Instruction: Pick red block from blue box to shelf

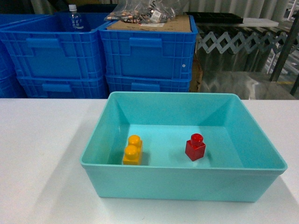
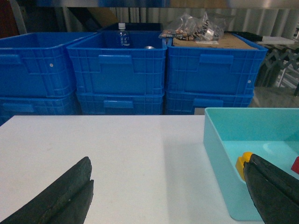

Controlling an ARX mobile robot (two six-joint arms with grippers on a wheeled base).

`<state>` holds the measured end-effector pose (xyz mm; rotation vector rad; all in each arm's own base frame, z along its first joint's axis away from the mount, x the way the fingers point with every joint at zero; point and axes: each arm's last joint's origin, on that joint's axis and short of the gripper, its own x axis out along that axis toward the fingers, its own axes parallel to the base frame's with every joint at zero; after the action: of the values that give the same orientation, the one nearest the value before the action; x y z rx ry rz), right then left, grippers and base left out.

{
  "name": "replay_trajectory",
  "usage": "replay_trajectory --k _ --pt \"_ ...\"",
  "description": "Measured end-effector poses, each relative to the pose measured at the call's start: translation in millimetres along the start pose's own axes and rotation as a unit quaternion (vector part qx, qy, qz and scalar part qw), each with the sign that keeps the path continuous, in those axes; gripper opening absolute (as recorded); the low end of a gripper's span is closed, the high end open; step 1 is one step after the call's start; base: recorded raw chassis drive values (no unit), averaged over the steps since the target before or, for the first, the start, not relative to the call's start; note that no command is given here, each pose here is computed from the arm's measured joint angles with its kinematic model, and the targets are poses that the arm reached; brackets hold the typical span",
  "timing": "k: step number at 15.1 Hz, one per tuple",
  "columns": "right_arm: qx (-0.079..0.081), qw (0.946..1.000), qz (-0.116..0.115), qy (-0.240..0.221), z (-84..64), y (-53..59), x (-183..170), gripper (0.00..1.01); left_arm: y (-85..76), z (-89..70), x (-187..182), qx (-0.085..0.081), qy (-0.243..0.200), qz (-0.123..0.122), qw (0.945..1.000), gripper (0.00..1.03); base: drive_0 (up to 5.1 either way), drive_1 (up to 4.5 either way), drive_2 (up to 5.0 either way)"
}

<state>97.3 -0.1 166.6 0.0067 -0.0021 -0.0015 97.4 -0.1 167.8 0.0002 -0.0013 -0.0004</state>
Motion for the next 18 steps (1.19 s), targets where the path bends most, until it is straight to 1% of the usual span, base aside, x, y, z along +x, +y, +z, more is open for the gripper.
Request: replay_trajectory --k 18 --pt "0.0 1.0 0.0 0.0 0.0 0.0 0.0 0.98 0.0 0.0 0.0 0.0 0.0 0.0 1.0 0.98 0.0 0.0 0.0"
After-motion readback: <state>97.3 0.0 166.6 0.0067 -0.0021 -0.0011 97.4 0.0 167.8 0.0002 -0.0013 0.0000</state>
